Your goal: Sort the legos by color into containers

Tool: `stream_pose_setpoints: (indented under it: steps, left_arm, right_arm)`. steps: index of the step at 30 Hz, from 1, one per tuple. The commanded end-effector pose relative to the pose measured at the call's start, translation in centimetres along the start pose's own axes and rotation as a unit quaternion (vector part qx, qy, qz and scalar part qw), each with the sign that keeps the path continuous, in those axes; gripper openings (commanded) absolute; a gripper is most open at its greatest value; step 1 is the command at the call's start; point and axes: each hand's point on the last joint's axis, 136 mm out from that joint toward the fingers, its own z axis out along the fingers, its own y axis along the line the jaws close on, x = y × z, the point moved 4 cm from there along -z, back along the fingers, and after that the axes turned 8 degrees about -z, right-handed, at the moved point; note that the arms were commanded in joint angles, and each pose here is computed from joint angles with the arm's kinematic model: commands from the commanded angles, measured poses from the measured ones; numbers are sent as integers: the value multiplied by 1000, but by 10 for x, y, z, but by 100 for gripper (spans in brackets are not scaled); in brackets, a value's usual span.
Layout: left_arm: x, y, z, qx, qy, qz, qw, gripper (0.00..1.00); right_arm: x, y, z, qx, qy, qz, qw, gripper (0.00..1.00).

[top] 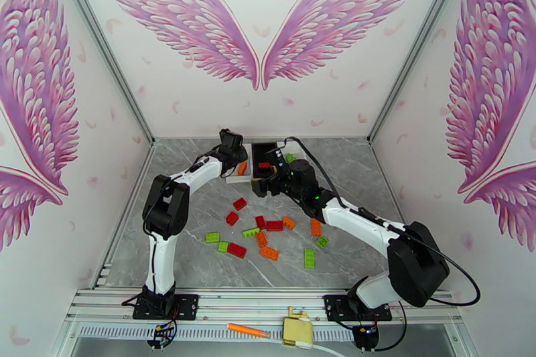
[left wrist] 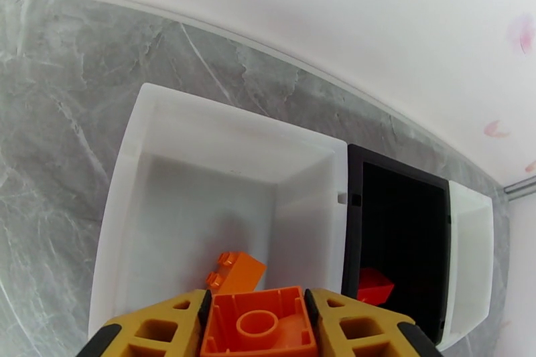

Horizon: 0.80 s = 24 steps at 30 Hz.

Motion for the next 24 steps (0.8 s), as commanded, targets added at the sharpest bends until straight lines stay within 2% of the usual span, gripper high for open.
stream_pose_setpoints:
  steps: [1,6,10,18,22,24]
  left_arm:
    - [-11,-7,-8,4,-7,11,1000,50]
    - [-21,-11,-36,17,-36,34,999,65]
    - [-25,-12,-65,40,-66,55,995,70]
    - [-8,-18,-127,86,-112,150,978,92]
    - [12,-28,-161,151,-121,226,955,95]
    - [28,-35,-173,191,-125,282,932,96]
  right_arm:
    - [-5,-7,-12,33,-10,8,999,99]
    - [0,-22,-27,85,-2,23,996,99]
    - [11,-37,-42,136,13,46,990,99]
    - [46,-60,-68,217,84,123,965,99]
    - [72,-69,-82,227,147,175,947,99]
    - [86,-73,-89,233,169,190,939,99]
